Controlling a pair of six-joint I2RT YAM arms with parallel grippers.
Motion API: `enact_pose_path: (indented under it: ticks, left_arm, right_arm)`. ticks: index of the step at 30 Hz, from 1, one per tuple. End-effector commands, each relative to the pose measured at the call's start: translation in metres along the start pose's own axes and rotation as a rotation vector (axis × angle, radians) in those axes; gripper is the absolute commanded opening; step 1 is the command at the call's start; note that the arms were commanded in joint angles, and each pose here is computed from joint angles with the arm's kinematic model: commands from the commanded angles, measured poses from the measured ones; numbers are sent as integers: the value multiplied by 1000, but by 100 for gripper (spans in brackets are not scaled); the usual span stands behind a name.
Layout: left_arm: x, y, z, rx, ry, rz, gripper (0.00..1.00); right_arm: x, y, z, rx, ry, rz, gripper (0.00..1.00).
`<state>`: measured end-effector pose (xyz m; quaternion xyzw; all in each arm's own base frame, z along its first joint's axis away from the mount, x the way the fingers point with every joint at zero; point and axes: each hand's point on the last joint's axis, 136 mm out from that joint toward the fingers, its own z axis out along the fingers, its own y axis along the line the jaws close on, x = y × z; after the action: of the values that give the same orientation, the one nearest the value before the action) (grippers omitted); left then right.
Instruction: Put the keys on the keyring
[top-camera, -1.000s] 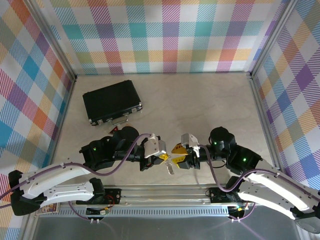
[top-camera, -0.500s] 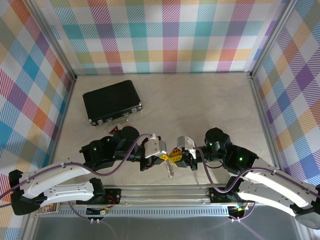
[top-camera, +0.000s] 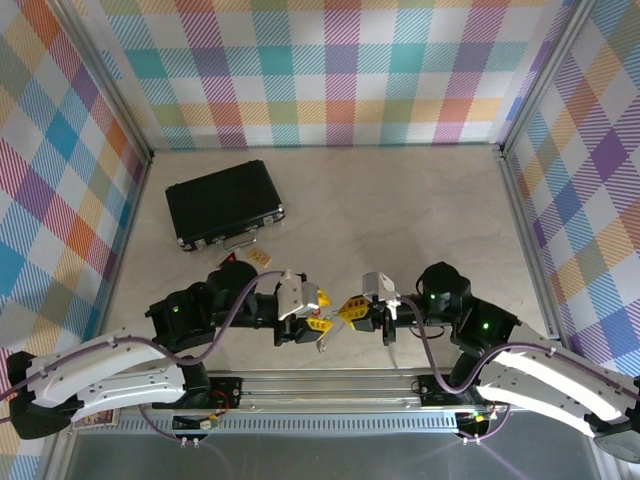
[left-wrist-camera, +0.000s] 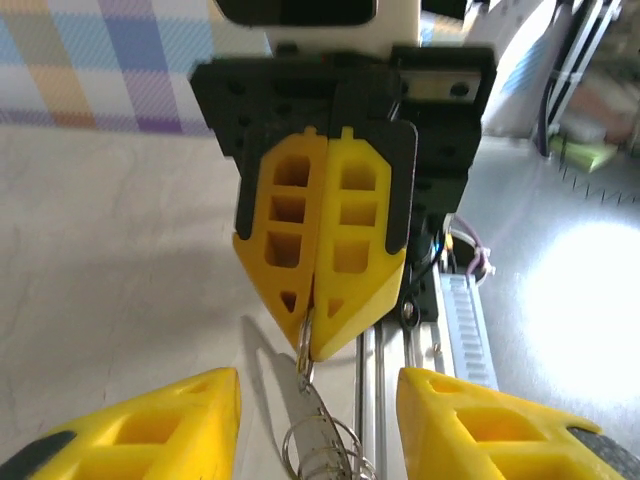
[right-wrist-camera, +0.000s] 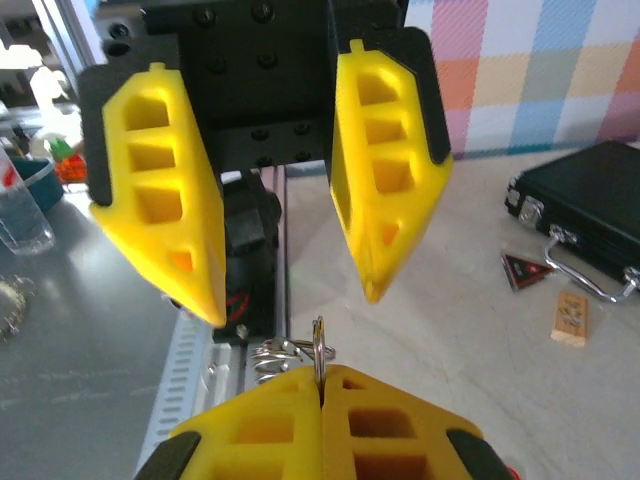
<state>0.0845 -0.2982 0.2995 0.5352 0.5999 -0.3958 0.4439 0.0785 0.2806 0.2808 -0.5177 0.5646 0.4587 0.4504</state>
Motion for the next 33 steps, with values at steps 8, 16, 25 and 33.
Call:
enact_pose_path:
  ticks: [8,16,25,33]
  left_arm:
    - [-49,-17,-29,51,-299,-14,44]
    - [-52,-21,-19,98,-293,-13,36]
    - [-56,-23,-16,117,-314,-16,28]
    - [-58,-22,-11,121,-326,-21,24]
  right_arm:
    - [-55,29,-18,-139,-340,-26,0]
    - [-69,28,-20,-151,-438,-18,0]
    - [-70,26,-18,-157,-477,-10,0]
    - [-69,28,-20,-165,-494,-11,0]
